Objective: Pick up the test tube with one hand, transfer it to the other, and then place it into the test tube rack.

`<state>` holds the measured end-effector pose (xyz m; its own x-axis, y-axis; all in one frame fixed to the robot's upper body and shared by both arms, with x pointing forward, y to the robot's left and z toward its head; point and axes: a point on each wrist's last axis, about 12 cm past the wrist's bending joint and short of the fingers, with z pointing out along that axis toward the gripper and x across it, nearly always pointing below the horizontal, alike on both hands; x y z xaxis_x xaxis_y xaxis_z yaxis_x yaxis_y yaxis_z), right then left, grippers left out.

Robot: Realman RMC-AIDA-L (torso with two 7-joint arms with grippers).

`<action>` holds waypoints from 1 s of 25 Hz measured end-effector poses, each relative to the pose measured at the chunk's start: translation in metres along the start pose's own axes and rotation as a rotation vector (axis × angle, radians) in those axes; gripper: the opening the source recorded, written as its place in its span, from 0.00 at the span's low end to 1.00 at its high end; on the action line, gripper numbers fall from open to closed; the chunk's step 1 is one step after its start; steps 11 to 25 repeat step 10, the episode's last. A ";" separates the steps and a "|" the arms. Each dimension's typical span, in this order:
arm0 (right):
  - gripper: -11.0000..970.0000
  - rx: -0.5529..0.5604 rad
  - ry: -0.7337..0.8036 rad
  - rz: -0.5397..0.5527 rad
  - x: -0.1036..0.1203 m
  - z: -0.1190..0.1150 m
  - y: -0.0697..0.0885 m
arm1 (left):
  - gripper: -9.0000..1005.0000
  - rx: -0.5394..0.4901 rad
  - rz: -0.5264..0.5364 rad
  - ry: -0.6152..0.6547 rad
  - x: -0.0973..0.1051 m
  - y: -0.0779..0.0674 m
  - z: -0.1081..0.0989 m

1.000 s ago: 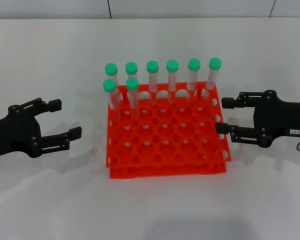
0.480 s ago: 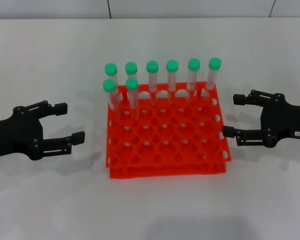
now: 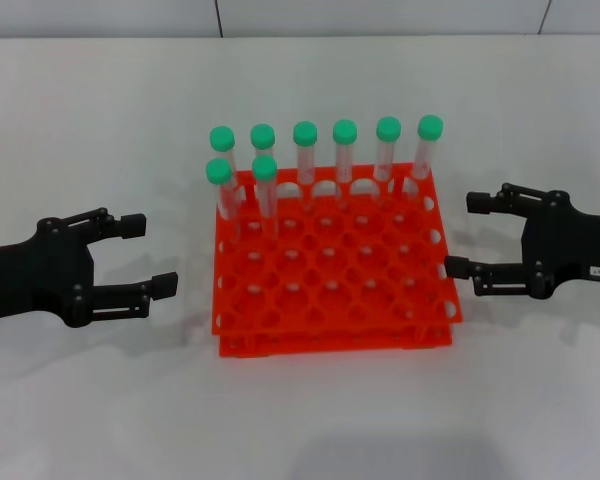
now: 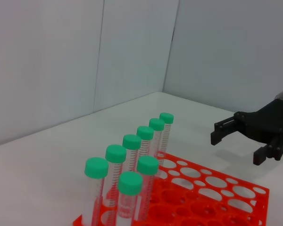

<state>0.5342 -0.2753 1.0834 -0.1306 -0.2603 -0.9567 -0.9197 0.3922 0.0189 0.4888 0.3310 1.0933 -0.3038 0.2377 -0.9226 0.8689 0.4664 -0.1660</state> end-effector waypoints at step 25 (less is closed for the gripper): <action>0.90 -0.004 0.020 0.003 0.002 0.001 0.000 | 0.88 0.000 0.002 0.003 0.000 0.001 0.001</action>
